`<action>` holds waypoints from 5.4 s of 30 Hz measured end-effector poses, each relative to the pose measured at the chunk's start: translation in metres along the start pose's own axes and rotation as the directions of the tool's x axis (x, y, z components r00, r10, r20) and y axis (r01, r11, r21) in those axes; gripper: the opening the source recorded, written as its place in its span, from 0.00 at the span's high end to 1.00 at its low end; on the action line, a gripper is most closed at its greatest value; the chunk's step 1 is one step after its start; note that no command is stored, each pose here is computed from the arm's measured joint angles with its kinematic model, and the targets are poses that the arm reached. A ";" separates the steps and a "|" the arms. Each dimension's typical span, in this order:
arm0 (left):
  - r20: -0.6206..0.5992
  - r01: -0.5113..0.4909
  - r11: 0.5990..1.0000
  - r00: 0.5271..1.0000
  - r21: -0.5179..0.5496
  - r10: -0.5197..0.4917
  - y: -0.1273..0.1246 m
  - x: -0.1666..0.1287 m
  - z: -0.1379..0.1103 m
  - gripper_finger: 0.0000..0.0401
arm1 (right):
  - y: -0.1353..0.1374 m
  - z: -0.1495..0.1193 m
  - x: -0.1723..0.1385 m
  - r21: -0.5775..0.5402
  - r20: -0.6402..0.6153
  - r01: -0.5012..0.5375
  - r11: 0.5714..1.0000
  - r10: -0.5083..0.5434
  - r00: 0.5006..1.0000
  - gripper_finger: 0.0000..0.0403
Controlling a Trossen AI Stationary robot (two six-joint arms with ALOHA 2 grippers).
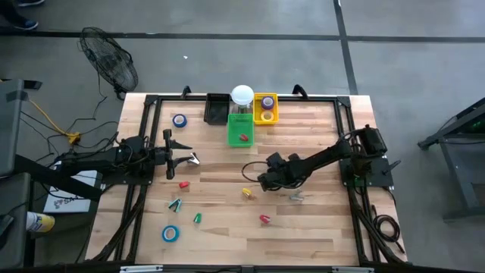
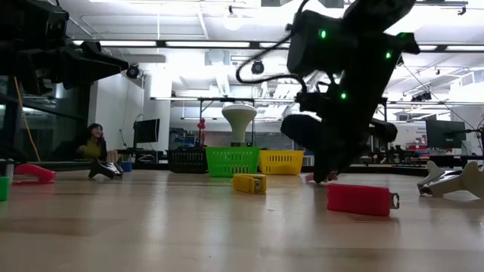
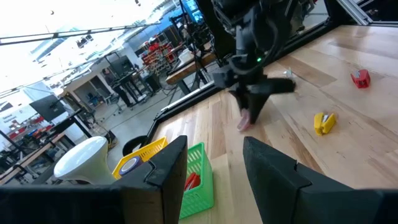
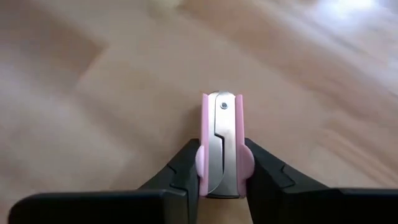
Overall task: Pick and place Stapler, Stapler remover, tape
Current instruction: Put the pink staple remover into the black bin
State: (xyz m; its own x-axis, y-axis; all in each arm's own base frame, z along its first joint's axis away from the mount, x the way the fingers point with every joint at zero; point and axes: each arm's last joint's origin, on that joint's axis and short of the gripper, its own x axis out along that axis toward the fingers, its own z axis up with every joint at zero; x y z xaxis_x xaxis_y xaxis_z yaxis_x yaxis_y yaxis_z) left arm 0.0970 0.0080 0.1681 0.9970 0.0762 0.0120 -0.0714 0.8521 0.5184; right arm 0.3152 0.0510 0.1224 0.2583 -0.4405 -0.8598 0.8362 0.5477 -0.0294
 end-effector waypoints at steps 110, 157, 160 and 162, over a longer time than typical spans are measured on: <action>0.057 0.007 1.000 0.998 -0.030 -0.005 0.009 0.023 0.016 0.62 | 0.037 0.014 -0.101 -0.627 0.437 -0.092 0.773 0.447 0.781 0.80; -0.136 0.236 0.956 0.967 0.174 -0.214 0.025 0.173 0.045 0.36 | 0.026 0.068 -0.070 -0.785 0.433 0.058 0.616 0.480 0.763 0.80; -0.136 0.234 0.957 0.968 0.173 -0.212 0.025 0.173 0.045 0.36 | 0.028 0.070 -0.066 -0.789 0.447 0.078 0.609 0.483 0.753 0.80; -0.137 0.234 0.957 0.967 0.170 -0.213 0.025 0.173 0.045 0.36 | 0.030 0.070 -0.064 -0.792 0.455 0.094 0.603 0.481 0.750 0.80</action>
State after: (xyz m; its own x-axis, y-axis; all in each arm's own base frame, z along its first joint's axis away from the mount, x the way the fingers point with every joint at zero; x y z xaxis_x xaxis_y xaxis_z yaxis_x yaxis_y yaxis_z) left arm 0.2689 0.0193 0.2218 0.9758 -0.0367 -0.2157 0.1704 0.7458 0.6441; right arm 0.3573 0.0456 0.2127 0.8156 -0.3908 -0.4266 0.1456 0.8523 -0.5023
